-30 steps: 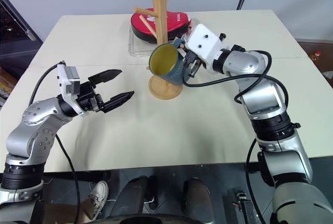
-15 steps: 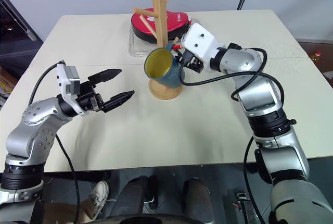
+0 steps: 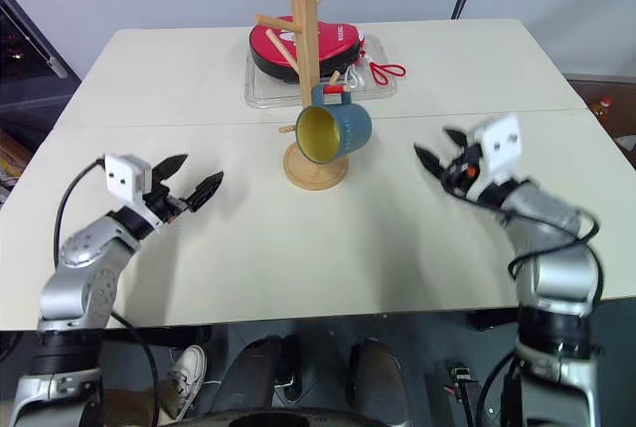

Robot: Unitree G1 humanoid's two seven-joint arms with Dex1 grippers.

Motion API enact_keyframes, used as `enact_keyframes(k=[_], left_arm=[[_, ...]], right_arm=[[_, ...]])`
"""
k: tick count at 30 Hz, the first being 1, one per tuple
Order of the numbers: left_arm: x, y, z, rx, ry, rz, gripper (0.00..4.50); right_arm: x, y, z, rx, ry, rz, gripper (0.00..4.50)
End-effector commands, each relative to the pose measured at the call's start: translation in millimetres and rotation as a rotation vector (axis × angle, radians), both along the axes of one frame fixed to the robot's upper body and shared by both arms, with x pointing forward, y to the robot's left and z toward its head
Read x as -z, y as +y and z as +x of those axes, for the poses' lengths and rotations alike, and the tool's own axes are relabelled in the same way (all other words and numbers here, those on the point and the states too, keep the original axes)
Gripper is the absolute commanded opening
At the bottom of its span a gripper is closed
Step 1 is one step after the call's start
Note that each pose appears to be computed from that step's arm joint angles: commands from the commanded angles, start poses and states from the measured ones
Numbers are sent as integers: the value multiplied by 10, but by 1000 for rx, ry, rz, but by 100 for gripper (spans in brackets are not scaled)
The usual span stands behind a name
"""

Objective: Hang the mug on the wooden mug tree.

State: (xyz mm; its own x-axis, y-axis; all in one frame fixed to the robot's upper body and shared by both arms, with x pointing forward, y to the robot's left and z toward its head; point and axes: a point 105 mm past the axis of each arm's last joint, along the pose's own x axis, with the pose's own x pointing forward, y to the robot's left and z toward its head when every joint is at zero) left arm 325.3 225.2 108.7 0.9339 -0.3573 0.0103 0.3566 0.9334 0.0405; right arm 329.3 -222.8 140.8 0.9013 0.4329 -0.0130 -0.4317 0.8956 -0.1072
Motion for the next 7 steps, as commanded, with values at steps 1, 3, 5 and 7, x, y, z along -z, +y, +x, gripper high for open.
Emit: enact_keyframes(k=[1,3,5,7], left_arm=[[-54,142,-33,-92,-49,15,450],[-30,159,-59,-106,-44,11,450],[-2,172,-92,-112,-32,12,450],[10,185,-122,-115,-27,11,450]], right_arm=[[-134,13,0,-1,-109,48,306],[-82,28,6,-7,-102,59,306],[-54,44,24,-18,-98,60,306],[-41,55,45,-26,-98,63,306]])
